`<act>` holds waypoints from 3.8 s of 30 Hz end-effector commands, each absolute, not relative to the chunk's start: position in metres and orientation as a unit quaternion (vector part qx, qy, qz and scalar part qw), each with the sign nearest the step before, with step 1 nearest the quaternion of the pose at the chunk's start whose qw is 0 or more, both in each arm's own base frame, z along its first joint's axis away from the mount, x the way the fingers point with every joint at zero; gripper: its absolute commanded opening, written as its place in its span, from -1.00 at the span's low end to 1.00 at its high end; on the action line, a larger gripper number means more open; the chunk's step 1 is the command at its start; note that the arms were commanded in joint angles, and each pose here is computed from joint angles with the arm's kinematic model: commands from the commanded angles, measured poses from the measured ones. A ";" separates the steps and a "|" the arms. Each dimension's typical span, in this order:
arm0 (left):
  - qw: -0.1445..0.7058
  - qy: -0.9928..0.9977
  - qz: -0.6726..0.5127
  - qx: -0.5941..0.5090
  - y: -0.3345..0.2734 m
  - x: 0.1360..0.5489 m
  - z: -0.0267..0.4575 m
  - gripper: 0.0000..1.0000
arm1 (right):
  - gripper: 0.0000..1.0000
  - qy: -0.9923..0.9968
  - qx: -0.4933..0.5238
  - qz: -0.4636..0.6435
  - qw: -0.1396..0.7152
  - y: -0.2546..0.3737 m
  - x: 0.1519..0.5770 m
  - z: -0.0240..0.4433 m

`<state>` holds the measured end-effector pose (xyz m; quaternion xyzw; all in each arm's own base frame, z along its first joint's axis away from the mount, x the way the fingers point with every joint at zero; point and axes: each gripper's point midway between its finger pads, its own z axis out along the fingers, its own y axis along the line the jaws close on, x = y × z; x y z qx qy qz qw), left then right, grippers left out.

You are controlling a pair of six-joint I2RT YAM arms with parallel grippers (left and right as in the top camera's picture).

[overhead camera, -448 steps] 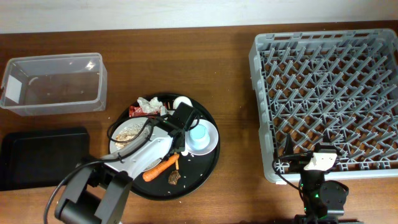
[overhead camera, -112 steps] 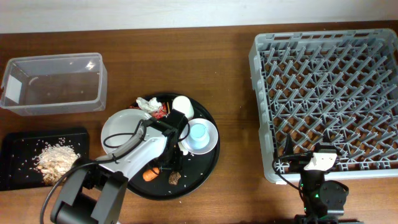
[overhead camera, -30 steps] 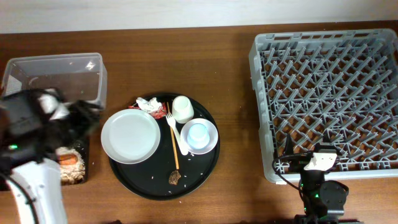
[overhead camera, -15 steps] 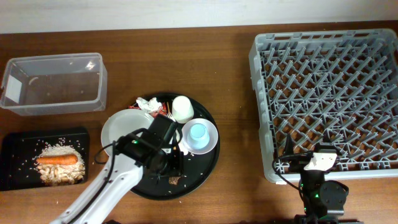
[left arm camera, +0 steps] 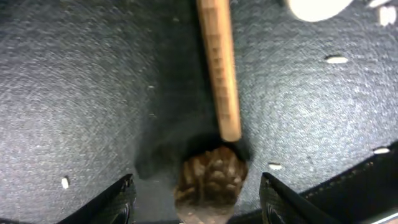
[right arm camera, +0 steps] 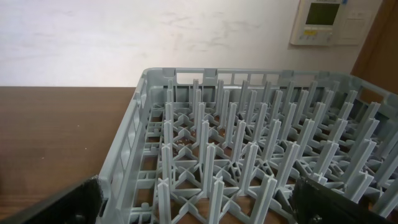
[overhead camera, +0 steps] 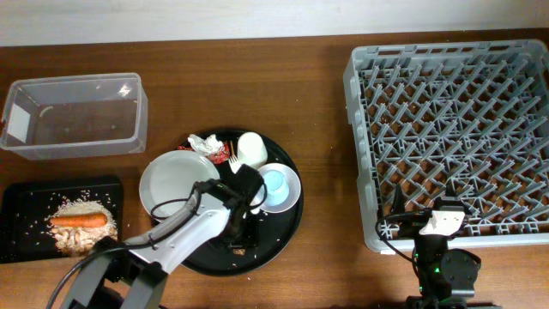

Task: Sort waste into correct bins and load items into the dishwasher rack

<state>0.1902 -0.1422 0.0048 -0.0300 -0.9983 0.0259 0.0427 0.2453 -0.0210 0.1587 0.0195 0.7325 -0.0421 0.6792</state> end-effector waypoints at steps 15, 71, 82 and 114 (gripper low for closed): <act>0.063 -0.995 -0.005 -0.078 -0.148 0.183 -0.010 -0.17 | 0.97 0.734 0.019 -0.044 0.677 -0.022 0.245 0.156; -0.132 -0.854 0.254 0.435 0.143 0.335 0.110 0.05 | 0.97 0.734 0.019 -0.044 0.677 -0.022 0.245 0.156; -0.136 -0.968 0.163 0.132 -0.030 0.325 0.161 0.47 | 0.97 0.734 0.019 -0.044 0.677 -0.022 0.245 0.156; -0.195 -0.980 0.032 0.027 -0.085 0.436 0.030 -0.11 | 0.97 0.734 0.019 -0.044 0.677 -0.022 0.245 0.155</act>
